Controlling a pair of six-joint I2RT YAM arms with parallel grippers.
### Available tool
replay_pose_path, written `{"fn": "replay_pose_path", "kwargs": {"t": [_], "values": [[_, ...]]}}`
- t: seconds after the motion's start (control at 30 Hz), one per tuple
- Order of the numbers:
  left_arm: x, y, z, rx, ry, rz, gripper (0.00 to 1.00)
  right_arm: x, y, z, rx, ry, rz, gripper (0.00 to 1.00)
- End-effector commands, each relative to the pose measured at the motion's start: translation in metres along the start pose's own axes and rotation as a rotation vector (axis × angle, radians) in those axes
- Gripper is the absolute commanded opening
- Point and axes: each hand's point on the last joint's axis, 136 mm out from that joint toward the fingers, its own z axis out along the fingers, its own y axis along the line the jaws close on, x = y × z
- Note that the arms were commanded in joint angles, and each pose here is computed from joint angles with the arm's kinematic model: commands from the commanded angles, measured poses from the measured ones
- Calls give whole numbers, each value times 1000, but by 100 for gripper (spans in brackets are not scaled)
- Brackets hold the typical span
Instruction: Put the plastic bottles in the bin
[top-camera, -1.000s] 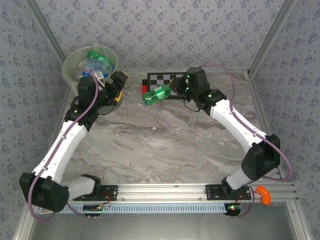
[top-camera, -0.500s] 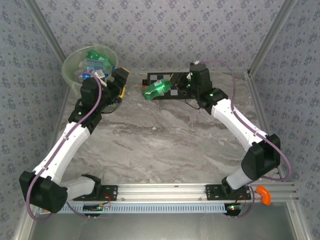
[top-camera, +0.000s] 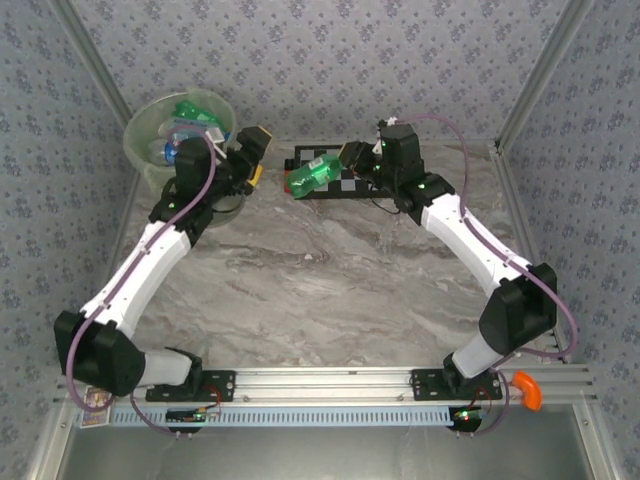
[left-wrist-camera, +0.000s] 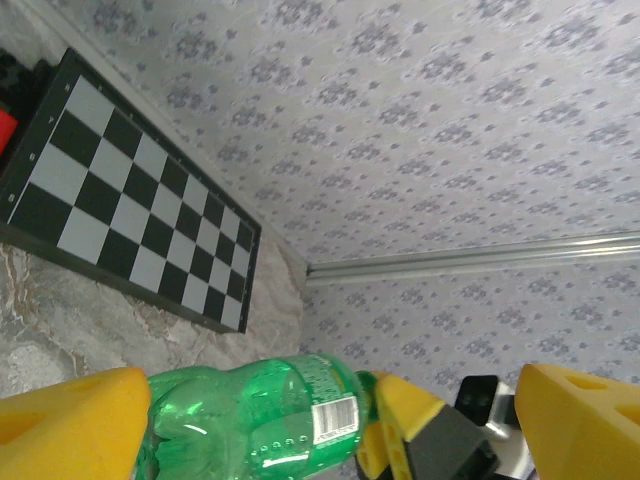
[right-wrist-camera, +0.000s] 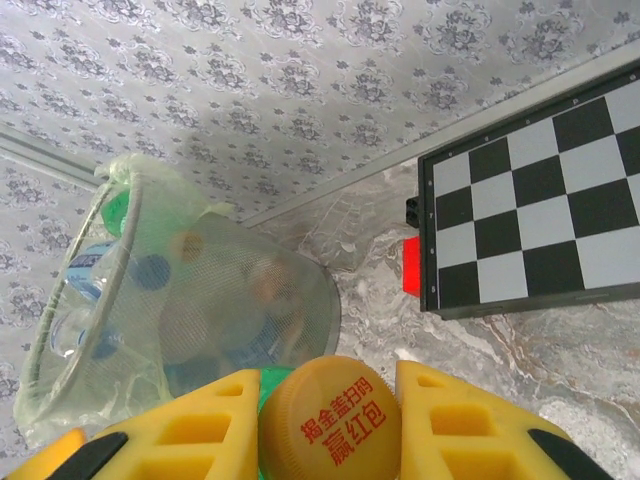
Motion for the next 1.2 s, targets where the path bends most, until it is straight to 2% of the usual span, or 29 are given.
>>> {"fn": "replay_pose_path", "kwargs": {"t": [0.0,0.17,0.53,0.8,1.17], "values": [[5,-29,0,72,56,43,94,-21,21,-2,-55,-42,-49,25],[10,-29,5,38,103,120,93,-33,23,5,-101,-15,-26,25],[19,-27,-4,-66,198,485,90,-39,20,10,-115,51,-5,25],[19,-19,-20,-161,212,843,89,-32,26,11,-126,166,-38,25],[35,-18,-28,-166,305,1130,88,-15,39,11,-161,279,-71,25]]}}
